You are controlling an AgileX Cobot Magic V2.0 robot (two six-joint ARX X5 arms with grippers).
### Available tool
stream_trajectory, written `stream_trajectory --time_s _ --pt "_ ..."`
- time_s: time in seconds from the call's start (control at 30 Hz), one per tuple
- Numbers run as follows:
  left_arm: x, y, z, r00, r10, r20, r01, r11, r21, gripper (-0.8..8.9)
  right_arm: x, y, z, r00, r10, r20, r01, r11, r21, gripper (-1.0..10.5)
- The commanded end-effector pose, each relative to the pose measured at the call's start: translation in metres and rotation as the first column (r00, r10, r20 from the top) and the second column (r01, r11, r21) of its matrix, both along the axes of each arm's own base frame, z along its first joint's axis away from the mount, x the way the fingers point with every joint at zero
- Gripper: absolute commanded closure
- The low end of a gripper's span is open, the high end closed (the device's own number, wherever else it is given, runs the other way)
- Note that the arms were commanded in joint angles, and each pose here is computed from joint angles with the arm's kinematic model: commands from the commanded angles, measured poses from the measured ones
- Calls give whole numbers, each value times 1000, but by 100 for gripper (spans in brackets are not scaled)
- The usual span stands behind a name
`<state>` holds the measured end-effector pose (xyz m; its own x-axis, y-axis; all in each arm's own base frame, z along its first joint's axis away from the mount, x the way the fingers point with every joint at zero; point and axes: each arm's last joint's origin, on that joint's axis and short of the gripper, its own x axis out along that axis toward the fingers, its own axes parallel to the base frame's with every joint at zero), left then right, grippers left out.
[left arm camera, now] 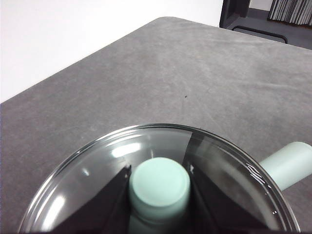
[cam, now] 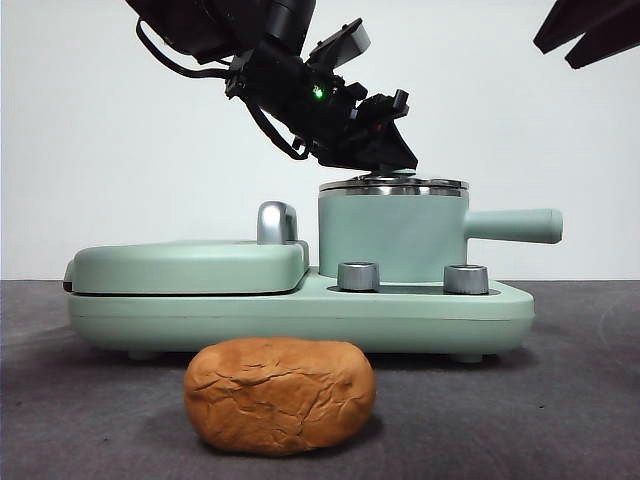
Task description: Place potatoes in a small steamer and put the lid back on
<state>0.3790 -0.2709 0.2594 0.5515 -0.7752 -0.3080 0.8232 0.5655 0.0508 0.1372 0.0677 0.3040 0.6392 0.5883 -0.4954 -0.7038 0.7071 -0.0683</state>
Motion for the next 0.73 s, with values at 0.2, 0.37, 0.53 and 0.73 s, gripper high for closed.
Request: stream_trajectory --time_s 0.2,0.37,0.53,0.73 --pt "-9 2 36 995 -7 98 10 999 -34 799 1 1 6 1000 -16 6 16 1000 25 630" --pt "-19 10 60 991 -4 131 12 998 -56 799 1 1 6 1000 -17 4 17 999 27 630" --pt "-38 23 85 995 -6 102 10 999 -38 799 1 1 6 1000 -17 4 17 999 27 630" --pt "-72 47 114 1000 0 10 0 1000 28 799 1 1 6 1000 -17 4 16 999 27 630"
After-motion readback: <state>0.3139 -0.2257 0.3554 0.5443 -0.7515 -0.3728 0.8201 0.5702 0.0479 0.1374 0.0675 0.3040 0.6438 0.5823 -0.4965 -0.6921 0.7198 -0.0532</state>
